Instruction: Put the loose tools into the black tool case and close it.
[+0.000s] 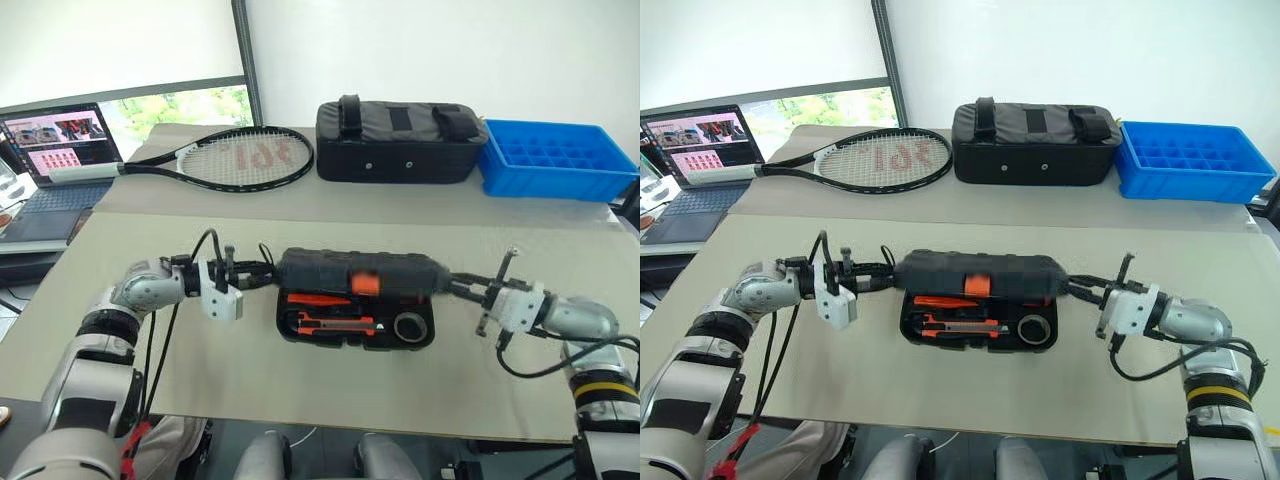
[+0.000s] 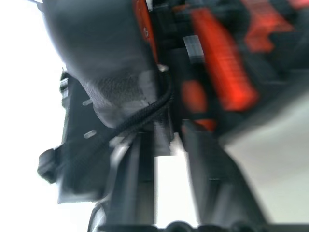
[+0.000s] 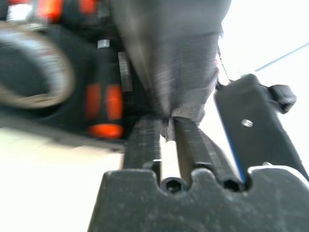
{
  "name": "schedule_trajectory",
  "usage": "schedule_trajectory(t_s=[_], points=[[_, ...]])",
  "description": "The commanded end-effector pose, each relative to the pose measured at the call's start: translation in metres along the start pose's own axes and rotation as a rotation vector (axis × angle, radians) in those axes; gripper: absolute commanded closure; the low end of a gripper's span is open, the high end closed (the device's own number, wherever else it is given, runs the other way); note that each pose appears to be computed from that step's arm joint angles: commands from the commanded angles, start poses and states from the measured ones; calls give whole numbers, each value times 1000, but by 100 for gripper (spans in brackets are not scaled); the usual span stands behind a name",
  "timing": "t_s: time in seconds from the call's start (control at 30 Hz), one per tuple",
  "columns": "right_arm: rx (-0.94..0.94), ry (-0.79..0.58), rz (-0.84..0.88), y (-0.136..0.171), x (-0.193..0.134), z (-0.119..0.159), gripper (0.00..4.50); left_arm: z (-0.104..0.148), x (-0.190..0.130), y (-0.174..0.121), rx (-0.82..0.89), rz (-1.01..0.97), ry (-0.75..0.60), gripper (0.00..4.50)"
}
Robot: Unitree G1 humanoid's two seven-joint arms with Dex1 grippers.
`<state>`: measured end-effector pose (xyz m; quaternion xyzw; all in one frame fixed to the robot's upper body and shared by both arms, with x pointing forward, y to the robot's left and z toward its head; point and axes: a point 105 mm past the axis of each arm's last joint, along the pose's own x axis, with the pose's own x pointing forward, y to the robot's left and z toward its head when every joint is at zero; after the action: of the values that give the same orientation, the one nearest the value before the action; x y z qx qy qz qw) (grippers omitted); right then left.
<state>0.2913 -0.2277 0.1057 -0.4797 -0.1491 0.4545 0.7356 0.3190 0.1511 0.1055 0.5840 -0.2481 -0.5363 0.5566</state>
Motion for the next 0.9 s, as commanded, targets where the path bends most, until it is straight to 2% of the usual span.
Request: schedule_trajectory(t_s=[0.03,0.13,0.23,0.33,0.43,0.5,0.57,0.63,0.7,0.73,0.83,0.87,0.9], points=[[-45,29,-26,-2,-21,0,282,3,-8,6,74,31,-4,170],[-15,77,-2,11,-38,-5,282,1,-18,1,76,32,18,82],[108,114,-73,12,-55,-8,282,-7,-31,-4,26,66,69,82],[303,115,-129,13,-65,-1,282,-23,-38,14,-72,219,146,82],[571,93,-84,27,-67,21,282,-53,-40,41,-332,399,239,82],[721,71,-11,40,-63,41,282,-55,-33,54,-549,435,149,82],[899,66,106,58,-54,61,282,-45,-18,73,-744,457,-21,82],[998,67,230,74,-43,78,282,-29,-5,90,-886,433,-180,82],[1007,47,287,78,-32,86,282,-13,5,100,-978,365,-284,82],[988,38,325,82,-20,86,282,1,12,95,-984,239,-329,82],[922,12,354,78,11,79,282,20,24,86,-980,29,-370,82],[904,-8,312,67,22,75,242,20,27,86,-977,5,-364,79],[890,-17,281,59,30,72,227,20,29,84,-975,-17,-356,79]])
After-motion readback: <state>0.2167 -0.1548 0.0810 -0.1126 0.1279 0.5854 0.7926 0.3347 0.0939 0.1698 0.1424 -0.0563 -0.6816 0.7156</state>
